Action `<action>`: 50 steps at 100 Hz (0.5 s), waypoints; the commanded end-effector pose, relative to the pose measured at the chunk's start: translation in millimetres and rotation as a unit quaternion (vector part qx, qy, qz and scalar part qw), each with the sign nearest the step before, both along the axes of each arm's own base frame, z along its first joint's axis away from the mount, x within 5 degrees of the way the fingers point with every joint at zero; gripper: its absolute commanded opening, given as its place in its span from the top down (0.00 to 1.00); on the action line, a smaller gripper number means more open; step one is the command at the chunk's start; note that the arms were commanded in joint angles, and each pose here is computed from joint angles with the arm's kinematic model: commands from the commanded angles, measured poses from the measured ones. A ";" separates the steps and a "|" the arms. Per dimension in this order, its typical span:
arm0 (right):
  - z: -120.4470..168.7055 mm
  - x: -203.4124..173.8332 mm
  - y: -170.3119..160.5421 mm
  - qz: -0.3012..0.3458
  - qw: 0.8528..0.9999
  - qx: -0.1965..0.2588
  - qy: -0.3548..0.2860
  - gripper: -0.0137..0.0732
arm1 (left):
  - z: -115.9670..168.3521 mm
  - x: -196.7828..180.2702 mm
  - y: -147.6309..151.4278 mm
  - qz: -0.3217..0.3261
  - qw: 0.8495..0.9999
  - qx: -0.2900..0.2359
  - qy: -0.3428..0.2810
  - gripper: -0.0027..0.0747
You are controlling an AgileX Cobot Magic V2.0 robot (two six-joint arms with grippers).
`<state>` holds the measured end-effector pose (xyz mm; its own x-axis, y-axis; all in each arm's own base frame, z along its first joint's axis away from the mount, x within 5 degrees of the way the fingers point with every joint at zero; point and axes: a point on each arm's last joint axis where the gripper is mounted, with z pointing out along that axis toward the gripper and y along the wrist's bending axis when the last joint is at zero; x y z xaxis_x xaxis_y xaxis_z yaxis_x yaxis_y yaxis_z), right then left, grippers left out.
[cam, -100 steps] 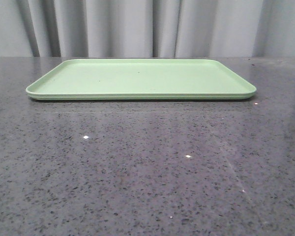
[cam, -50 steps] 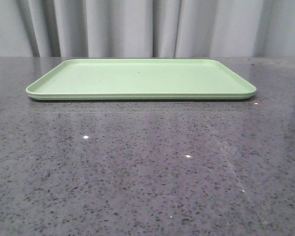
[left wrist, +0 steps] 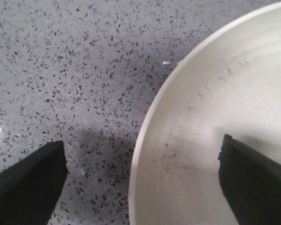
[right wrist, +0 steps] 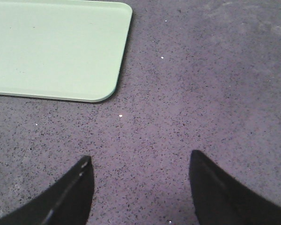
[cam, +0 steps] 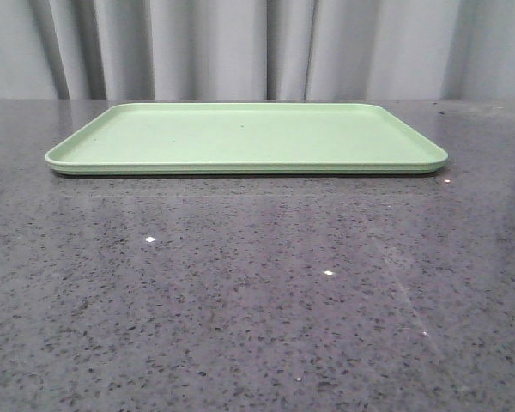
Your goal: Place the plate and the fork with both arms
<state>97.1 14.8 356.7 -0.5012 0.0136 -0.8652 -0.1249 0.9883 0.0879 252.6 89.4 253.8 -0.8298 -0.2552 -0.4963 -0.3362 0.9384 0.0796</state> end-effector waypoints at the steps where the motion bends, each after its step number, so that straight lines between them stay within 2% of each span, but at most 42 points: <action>1: 15.5 3.8 -0.9 -0.006 0.999 0.003 -0.047 0.32 | 16.6 3.6 2.5 -0.003 0.999 0.019 -0.039 0.14; 50: 15.1 3.6 -0.8 -0.006 0.999 0.003 -0.045 0.32 | 16.4 3.4 2.2 -0.002 0.999 0.016 -0.038 0.14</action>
